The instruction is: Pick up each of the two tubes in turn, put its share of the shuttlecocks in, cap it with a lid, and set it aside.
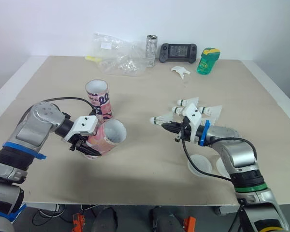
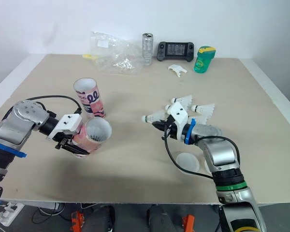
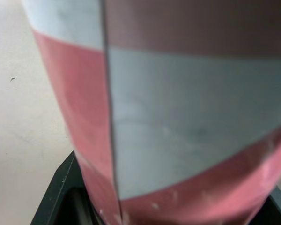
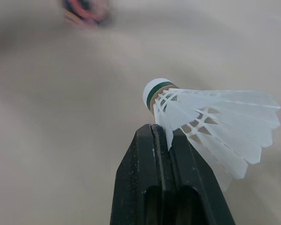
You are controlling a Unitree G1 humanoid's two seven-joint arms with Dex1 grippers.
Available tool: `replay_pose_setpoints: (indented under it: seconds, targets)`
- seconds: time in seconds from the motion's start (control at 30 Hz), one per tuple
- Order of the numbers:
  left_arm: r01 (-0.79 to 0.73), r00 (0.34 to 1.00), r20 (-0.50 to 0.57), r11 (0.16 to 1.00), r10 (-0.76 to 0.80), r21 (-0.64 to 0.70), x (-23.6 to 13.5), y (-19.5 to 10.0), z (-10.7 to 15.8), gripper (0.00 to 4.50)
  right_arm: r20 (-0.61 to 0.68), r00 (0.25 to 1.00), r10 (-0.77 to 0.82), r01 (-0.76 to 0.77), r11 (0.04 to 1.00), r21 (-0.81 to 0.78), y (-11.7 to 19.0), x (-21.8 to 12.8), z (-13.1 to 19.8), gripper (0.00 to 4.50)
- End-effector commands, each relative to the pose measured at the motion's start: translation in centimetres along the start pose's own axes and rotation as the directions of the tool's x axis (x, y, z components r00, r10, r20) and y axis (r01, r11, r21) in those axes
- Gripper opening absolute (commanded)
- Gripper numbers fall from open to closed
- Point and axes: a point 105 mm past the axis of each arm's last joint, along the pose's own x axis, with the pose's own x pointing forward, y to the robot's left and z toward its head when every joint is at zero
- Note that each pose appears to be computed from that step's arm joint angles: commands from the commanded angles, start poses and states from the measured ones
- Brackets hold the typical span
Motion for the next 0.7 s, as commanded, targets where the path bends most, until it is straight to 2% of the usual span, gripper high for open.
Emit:
replay_pose_setpoints:
  seconds: [0.03, 0.1, 0.27, 0.5, 0.63, 0.7]
  targets:
    - [0.037, 0.999, -0.016, 0.999, -0.038, -0.023, 1.0, -0.5, -0.6, 2.46, 0.078, 0.965, 0.25, -0.226, 0.945, -0.237, 4.1, -0.7, 5.4, 0.06]
    - [0.039, 0.999, -0.017, 0.999, -0.04, -0.022, 1.1, -0.5, -0.6, 2.46, 0.053, 0.945, 0.324, -0.291, 0.9, -0.324, 5.2, -0.9, 6.8, 0.06]
    - [0.04, 0.999, -0.021, 0.999, -0.041, -0.019, 1.1, -0.3, -0.7, 2.46, -0.008, 0.931, 0.366, -0.326, 0.818, -0.473, 5.4, 0.3, 9.0, 0.06]
    - [0.045, 0.999, -0.021, 0.999, -0.045, -0.014, 1.2, -0.2, -0.5, 2.46, -0.105, 0.895, 0.434, -0.41, 0.707, -0.576, 6.6, 2.5, 9.3, 0.06]
    - [0.045, 0.999, -0.025, 0.999, -0.046, -0.015, 1.1, -0.3, -0.5, 2.46, -0.168, 0.846, 0.506, -0.501, 0.645, -0.577, 7.7, 3.7, 9.2, 0.06]
    - [0.042, 0.999, -0.023, 0.999, -0.043, -0.016, 0.9, -0.2, -0.4, 2.46, -0.2, 0.812, 0.548, -0.551, 0.606, -0.573, 8.2, 3.7, 9.0, 0.79]
